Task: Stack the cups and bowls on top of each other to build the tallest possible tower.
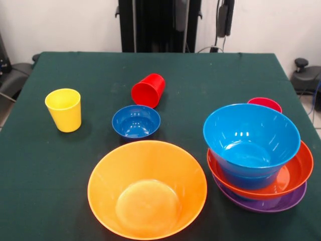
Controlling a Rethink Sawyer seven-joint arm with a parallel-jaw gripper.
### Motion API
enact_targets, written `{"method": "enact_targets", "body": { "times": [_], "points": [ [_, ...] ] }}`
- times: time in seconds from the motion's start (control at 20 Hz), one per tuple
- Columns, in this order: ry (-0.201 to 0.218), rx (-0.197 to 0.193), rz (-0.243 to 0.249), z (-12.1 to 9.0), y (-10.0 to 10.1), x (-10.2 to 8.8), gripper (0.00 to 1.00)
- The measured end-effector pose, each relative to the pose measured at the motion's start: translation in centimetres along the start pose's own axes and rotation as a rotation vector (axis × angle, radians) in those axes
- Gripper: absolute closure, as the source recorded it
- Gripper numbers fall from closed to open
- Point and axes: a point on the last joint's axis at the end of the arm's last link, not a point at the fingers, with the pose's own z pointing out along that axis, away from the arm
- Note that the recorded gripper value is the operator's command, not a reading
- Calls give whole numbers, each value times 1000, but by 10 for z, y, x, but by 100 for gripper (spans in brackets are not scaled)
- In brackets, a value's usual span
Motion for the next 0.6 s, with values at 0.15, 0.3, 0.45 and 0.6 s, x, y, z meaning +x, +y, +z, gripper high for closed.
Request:
{"method": "enact_targets", "body": {
  "times": [0.15, 0.3, 0.45, 0.6],
  "points": [
    [14, -1, -30, 15, -3, -3, 0],
    [27, -4, -77, 33, -7, -10, 0],
    [31, -7, -99, 41, -9, -13, 0],
    [40, -13, -129, 53, -13, -18, 0]
  ]
}}
